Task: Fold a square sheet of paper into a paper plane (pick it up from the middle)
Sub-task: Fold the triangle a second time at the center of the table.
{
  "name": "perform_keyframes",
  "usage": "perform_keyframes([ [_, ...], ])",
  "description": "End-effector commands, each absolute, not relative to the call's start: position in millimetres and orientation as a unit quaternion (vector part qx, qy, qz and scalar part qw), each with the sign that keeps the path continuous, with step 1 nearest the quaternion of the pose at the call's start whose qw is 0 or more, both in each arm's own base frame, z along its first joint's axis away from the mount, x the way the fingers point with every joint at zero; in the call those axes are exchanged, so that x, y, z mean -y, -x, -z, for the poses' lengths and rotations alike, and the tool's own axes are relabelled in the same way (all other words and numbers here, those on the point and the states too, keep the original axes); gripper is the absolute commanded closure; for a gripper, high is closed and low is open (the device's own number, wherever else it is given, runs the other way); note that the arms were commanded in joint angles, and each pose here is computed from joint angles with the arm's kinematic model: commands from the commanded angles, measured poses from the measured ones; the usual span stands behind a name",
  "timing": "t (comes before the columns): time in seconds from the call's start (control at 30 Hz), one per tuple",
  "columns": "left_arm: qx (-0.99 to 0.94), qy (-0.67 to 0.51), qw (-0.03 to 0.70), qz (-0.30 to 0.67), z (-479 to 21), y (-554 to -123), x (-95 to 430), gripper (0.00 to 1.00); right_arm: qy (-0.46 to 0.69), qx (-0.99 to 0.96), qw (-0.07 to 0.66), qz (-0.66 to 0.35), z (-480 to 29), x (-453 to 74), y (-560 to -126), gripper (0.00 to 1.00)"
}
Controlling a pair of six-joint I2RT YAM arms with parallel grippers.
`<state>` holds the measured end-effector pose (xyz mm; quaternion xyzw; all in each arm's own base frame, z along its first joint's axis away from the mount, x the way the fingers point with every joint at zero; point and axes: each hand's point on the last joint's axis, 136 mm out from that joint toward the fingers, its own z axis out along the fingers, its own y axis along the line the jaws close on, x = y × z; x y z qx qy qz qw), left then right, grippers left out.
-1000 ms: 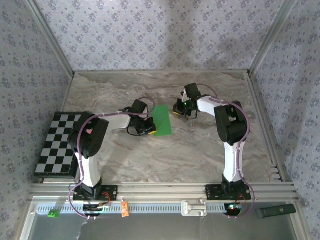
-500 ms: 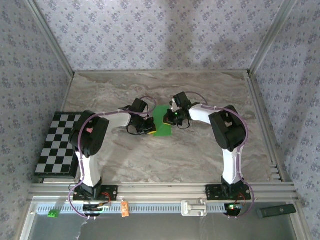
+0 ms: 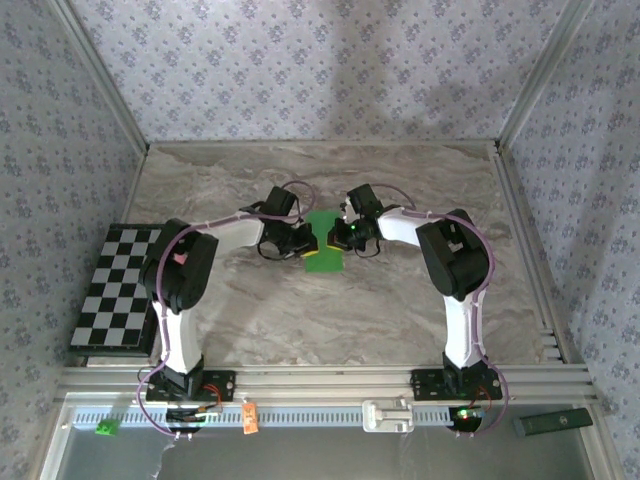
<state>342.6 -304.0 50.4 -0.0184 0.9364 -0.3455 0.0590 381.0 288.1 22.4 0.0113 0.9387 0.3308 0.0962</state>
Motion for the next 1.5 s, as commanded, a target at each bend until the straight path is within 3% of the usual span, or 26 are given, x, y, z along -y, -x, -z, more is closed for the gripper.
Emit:
perform_keyframes([
  [0.0,-0.933,0.011,0.047,0.357,-46,-344,320,0.96,-0.037,-0.96,0.051,-0.274,15,-268,-366,1.0],
  [0.4,-0.943,0.019,0.018,0.331,-10,-333,314,1.0,-0.045,-0.964,0.035,-0.26,17,-263,-365,1.0],
  [0.73,-0.958,-0.008,-0.01,0.287,8,-292,286,1.0,-0.063,-0.975,0.0,-0.211,37,-247,-354,1.0],
  [1.27,-0.967,-0.019,-0.051,0.251,15,-236,246,1.0,-0.06,-0.972,0.003,-0.226,36,-252,-357,1.0],
  [1.47,-0.952,0.007,0.007,0.307,-35,-274,249,1.0,-0.046,-0.962,0.031,-0.267,11,-267,-369,1.0],
])
